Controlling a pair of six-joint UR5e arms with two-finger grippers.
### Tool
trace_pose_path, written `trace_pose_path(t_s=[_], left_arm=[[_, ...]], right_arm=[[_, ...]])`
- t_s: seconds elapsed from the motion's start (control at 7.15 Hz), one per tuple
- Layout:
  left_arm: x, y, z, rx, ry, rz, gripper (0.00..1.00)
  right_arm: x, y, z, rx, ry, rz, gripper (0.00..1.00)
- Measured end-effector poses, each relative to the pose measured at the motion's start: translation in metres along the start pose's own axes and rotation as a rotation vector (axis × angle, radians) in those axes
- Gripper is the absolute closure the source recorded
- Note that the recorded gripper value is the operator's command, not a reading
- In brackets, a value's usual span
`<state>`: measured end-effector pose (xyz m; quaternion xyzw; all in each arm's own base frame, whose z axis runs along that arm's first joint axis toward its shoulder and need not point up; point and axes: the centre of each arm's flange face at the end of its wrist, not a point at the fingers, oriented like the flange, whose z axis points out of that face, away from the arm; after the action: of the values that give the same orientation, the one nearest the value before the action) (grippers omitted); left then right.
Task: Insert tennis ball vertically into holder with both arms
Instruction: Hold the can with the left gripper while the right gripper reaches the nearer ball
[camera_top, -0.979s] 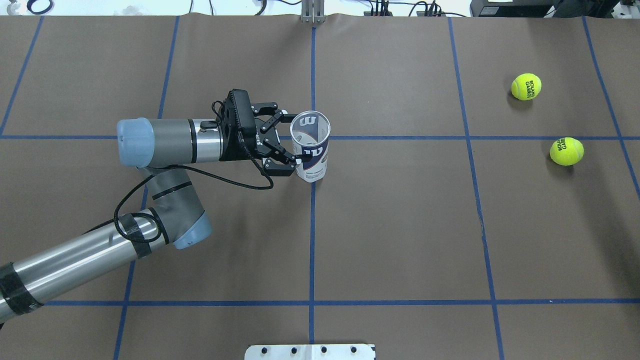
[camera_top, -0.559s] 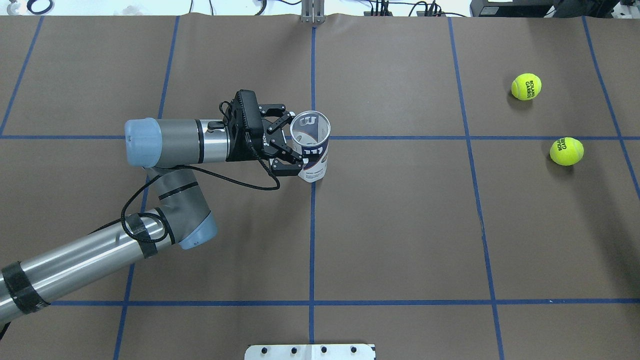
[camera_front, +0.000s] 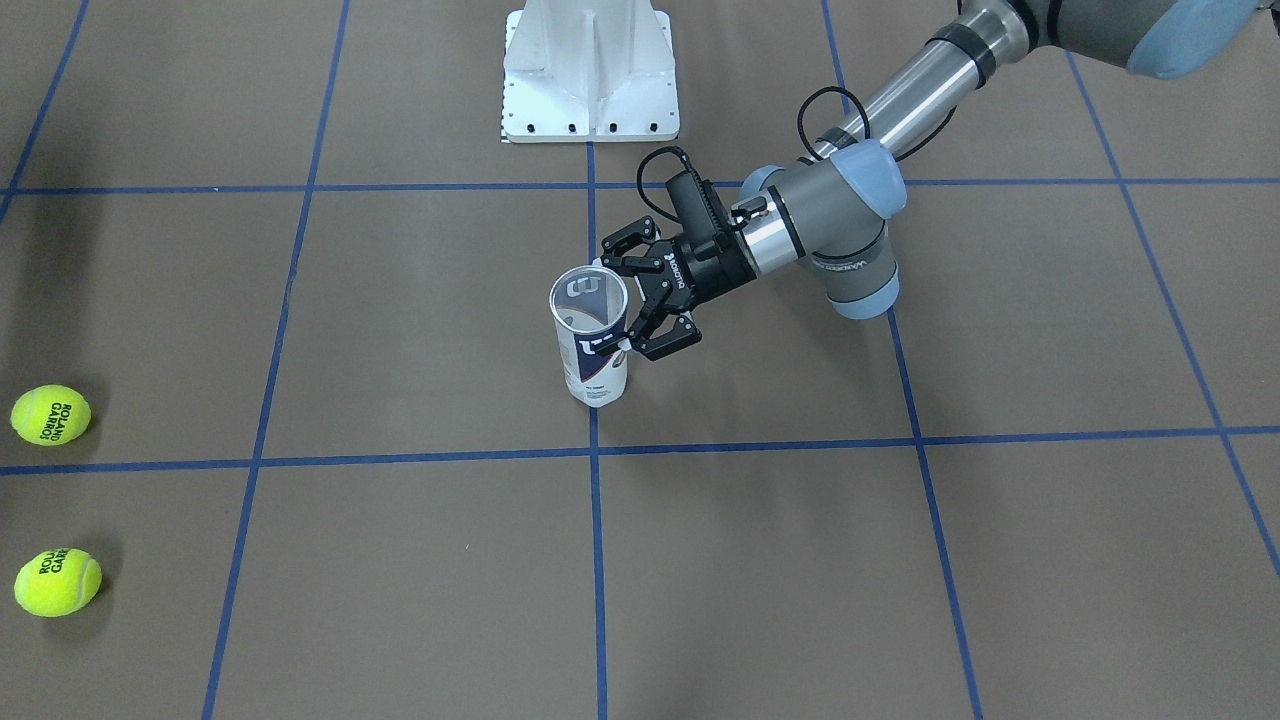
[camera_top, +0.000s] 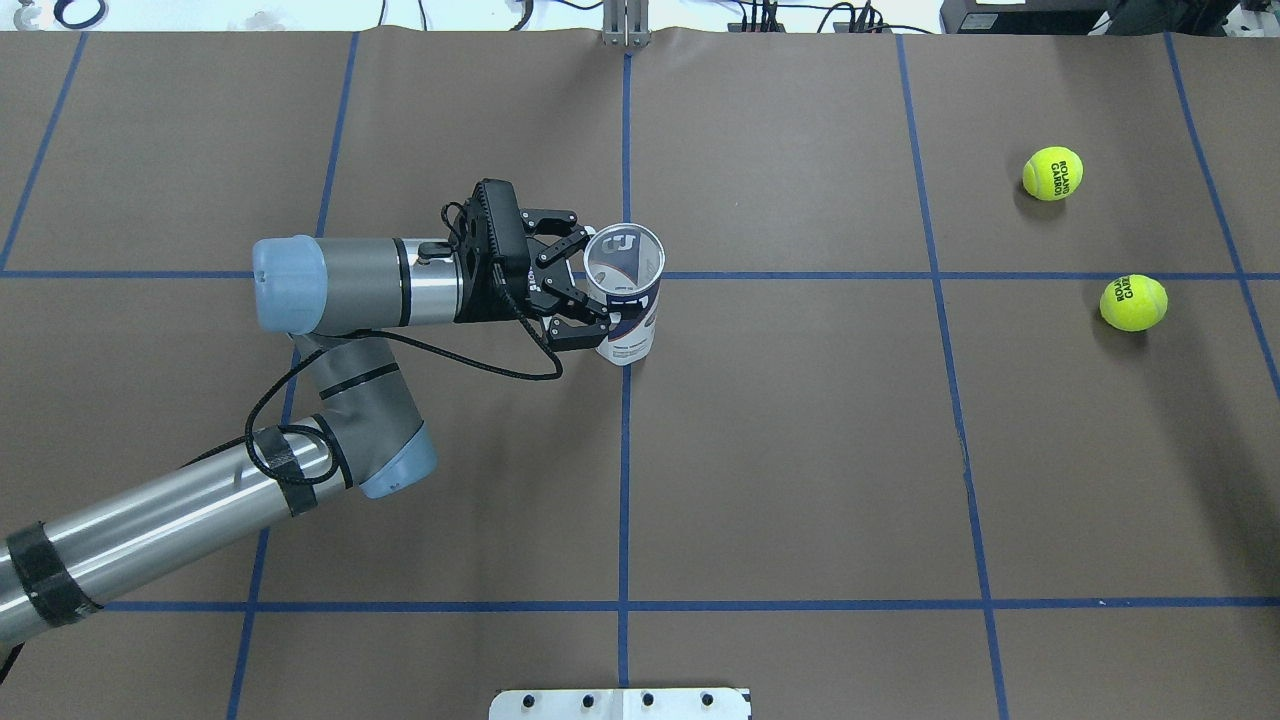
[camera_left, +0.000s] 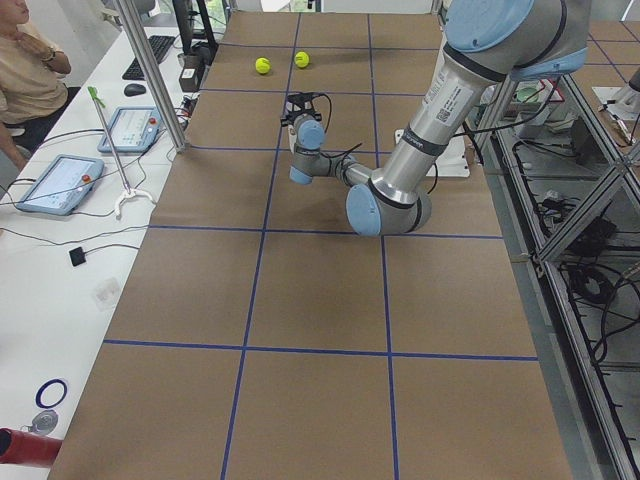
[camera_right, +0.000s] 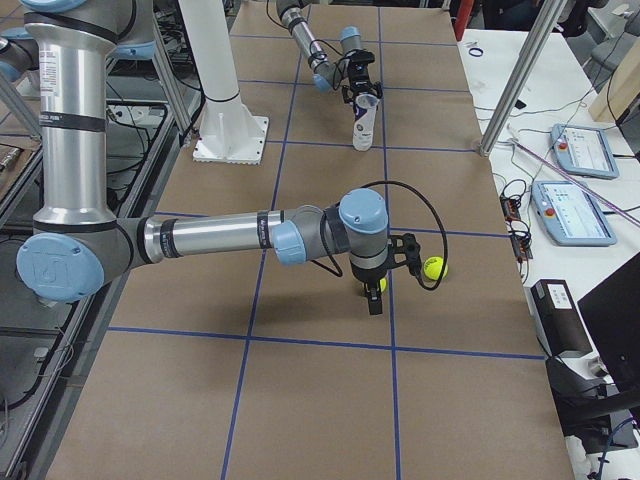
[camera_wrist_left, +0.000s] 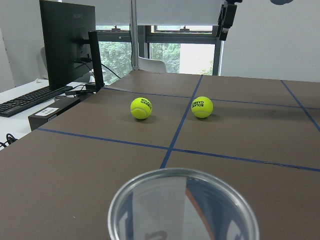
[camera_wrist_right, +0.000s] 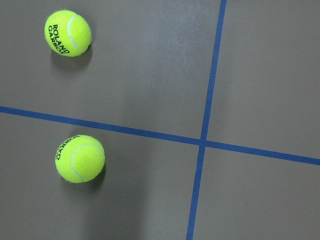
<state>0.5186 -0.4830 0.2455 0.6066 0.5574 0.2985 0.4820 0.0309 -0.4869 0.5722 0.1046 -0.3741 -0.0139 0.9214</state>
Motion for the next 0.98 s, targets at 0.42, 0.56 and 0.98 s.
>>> trace_pose_path(t_s=[0.42, 0.56, 0.98], left_arm=[[0.0, 0.0, -0.001, 0.0, -0.001, 0.0, 0.18], [-0.001, 0.0, -0.001, 0.001, -0.001, 0.001, 0.18], [-0.001, 0.0, -0.001, 0.002, -0.001, 0.001, 0.17]], right_arm=[[-0.066, -0.016, 0.04, 0.005, -0.05, 0.054, 0.01], [-0.086, -0.015, 0.067, 0.021, -0.055, 0.061, 0.01], [-0.105, -0.014, 0.149, 0.083, -0.047, 0.054, 0.01]])
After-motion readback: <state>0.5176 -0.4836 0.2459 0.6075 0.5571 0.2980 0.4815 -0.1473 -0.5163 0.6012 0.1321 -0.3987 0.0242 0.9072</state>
